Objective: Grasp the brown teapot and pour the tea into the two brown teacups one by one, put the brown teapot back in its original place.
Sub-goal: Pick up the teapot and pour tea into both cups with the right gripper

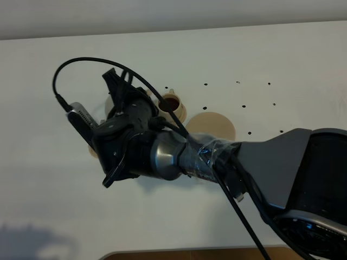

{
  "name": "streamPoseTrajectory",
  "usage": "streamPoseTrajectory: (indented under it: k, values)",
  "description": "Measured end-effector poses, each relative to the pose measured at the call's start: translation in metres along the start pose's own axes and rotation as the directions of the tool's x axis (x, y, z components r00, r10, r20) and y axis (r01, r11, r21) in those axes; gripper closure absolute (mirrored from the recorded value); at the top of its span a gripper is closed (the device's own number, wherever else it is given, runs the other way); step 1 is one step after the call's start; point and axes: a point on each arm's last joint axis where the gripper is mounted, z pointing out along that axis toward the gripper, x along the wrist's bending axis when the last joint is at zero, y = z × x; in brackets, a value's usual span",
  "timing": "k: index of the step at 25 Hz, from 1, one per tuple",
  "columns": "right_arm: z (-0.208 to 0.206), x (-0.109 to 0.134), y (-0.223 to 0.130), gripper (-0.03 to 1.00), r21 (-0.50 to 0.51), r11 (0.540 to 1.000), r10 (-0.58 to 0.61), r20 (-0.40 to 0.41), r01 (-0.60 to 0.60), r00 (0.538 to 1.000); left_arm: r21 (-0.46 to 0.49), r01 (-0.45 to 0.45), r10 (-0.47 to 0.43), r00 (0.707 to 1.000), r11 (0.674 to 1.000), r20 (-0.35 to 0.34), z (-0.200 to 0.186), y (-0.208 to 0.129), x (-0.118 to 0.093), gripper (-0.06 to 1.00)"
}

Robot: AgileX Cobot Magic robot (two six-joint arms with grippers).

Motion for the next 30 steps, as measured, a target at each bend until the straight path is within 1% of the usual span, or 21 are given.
streamPoseTrajectory:
  k: [10,19,30]
  values:
    - [-0.0028,-0.0044,0.0012,0.85,0.016,0.999,-0.045,0.055,0.044,0.997,0.000,0.000,0.000,1.000,1.000,0.000,0.0000,0.0000,0.0000,0.49]
    - [-0.0028,-0.0055,0.0008,0.85,0.027,0.990,-0.141,0.065,0.140,0.988,0.000,0.000,0.000,1.000,1.000,0.000,0.0000,0.0000,0.0000,0.49]
    - [-0.0032,-0.0097,0.0008,0.85,0.043,0.973,-0.229,0.106,0.226,0.968,0.000,0.000,0.000,1.000,1.000,0.000,0.0000,0.0000,0.0000,0.49]
